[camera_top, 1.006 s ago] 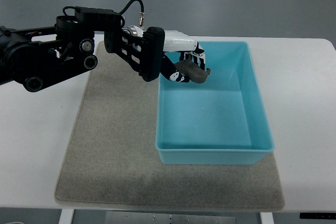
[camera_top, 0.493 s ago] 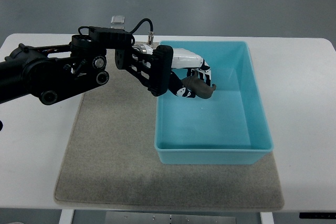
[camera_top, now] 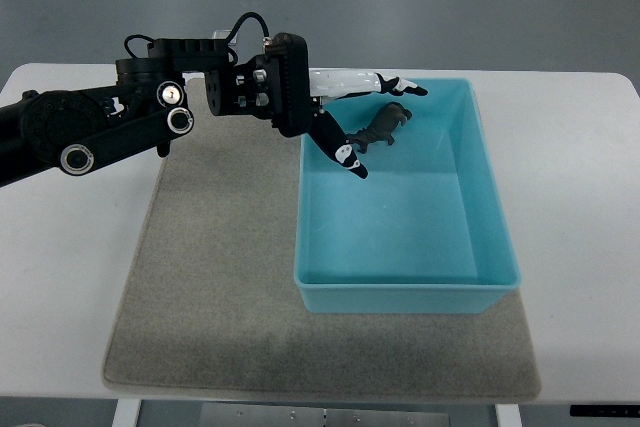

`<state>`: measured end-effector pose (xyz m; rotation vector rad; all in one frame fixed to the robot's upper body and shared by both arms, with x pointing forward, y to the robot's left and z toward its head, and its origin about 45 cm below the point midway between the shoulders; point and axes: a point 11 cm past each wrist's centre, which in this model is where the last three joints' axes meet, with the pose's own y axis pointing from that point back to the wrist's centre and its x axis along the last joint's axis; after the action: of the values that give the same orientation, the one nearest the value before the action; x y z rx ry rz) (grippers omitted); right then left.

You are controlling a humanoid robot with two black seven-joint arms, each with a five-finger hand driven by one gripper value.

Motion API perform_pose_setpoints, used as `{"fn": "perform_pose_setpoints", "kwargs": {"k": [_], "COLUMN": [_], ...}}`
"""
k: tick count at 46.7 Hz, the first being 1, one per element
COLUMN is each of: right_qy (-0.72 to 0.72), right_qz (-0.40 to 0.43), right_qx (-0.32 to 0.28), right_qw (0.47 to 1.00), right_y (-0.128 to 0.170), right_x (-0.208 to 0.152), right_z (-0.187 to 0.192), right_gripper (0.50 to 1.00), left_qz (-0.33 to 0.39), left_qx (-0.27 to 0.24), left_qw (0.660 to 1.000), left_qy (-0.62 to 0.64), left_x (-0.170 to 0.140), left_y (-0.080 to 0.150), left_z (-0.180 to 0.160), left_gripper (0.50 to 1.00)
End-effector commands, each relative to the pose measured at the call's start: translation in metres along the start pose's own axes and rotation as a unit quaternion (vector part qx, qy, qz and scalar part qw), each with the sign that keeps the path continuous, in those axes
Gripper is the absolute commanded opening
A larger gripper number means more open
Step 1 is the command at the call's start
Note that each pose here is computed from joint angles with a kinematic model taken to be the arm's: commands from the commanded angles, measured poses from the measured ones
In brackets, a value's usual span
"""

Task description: Place brown hippo in blue box with left hand

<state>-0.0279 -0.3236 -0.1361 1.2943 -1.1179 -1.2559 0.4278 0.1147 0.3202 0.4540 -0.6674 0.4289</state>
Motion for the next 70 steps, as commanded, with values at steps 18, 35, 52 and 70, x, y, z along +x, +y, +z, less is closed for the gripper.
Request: {"fn": "perform_pose_setpoints", "kwargs": {"k": [18,35,52,70], "right_qy": [0.001,0.001,0.000,0.001], "right_qz": [0.000,0.000,0.000,0.000], "right_qx": [0.000,0.000,0.000,0.000], "right_qw": [1.000,1.000,1.000,1.000], "right_y": [0.000,0.000,0.000,0.000], "right_x": [0.000,0.000,0.000,0.000], "right_z": [0.000,0.000,0.000,0.000], "right_gripper": [0.936,0.936,0.936,0.936], "left_qz": [0.150,0.194,0.223,0.278], "left_qx": [0.009,-0.028,-0.063,-0.095], "left_qw": [0.954,0.890,0.812,0.771], "left_qy": [0.260,0.413,0.536,0.565], "left_x": [0.068,0.076,0.066,0.081], "left_y": [0.061,0.111,0.152,0.172], "left_z": [-0.055,-0.097,-0.147,-0.160], "left_gripper": [1.000,1.000,1.000,1.000]}}
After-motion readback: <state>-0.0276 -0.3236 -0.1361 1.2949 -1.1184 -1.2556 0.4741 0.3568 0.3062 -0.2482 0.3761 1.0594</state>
